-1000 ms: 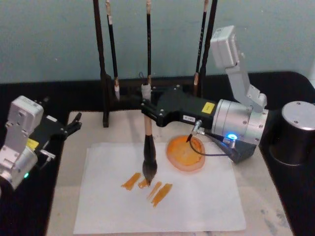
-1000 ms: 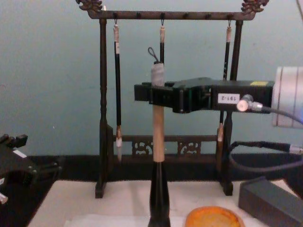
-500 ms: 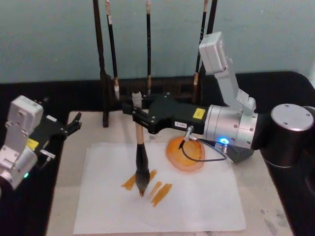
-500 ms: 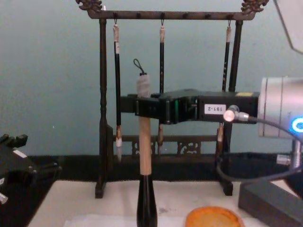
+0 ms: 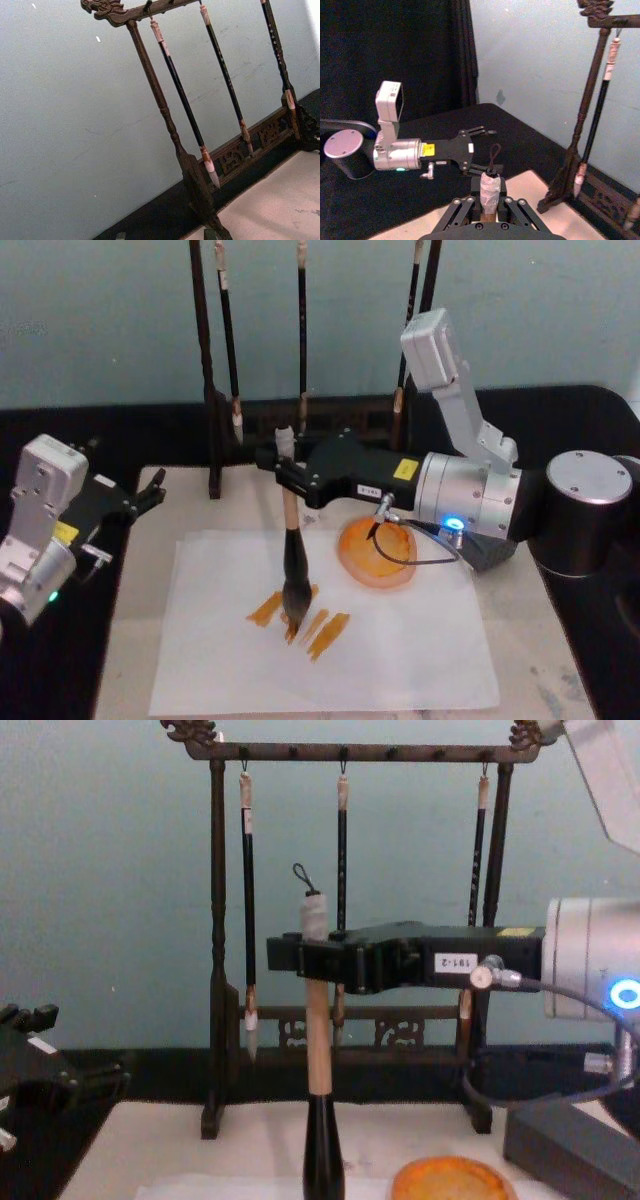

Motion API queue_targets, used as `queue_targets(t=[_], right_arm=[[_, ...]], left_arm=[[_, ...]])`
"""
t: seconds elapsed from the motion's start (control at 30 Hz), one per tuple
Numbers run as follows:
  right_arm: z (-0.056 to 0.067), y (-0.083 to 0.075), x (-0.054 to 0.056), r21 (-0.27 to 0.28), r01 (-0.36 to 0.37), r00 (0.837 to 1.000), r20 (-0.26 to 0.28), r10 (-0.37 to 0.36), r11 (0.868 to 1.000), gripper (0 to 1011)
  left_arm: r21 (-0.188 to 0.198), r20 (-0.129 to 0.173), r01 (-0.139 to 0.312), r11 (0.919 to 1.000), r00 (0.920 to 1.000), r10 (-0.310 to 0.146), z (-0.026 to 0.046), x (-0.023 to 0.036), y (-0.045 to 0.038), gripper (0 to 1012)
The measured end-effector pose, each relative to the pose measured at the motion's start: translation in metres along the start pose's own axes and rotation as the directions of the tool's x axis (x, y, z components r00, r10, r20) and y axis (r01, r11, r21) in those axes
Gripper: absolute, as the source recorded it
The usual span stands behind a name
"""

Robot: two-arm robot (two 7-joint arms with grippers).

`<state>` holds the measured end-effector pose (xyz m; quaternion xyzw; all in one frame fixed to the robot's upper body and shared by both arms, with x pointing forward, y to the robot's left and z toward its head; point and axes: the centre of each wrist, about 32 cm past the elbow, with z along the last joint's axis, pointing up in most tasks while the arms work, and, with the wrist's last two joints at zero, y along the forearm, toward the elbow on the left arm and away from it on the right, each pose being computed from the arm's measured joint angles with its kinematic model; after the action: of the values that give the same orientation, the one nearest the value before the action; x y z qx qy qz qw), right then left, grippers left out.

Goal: Pick up the brush from the inkstone, write on the paper, then place the brush back to its original position.

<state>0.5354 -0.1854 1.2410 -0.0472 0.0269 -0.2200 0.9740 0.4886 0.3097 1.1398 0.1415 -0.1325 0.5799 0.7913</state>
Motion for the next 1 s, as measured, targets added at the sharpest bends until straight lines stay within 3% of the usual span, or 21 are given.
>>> queue_targets(t=[1.0], right_arm=[[0.001, -0.019, 0.009, -0.029, 0.106, 0.992, 0.065, -0.104, 0.994, 176]], left_arm=[[0.000, 0.000, 0.000, 1.0000, 1.0000, 0.000, 0.0000, 0.0000, 0.0000, 1010]])
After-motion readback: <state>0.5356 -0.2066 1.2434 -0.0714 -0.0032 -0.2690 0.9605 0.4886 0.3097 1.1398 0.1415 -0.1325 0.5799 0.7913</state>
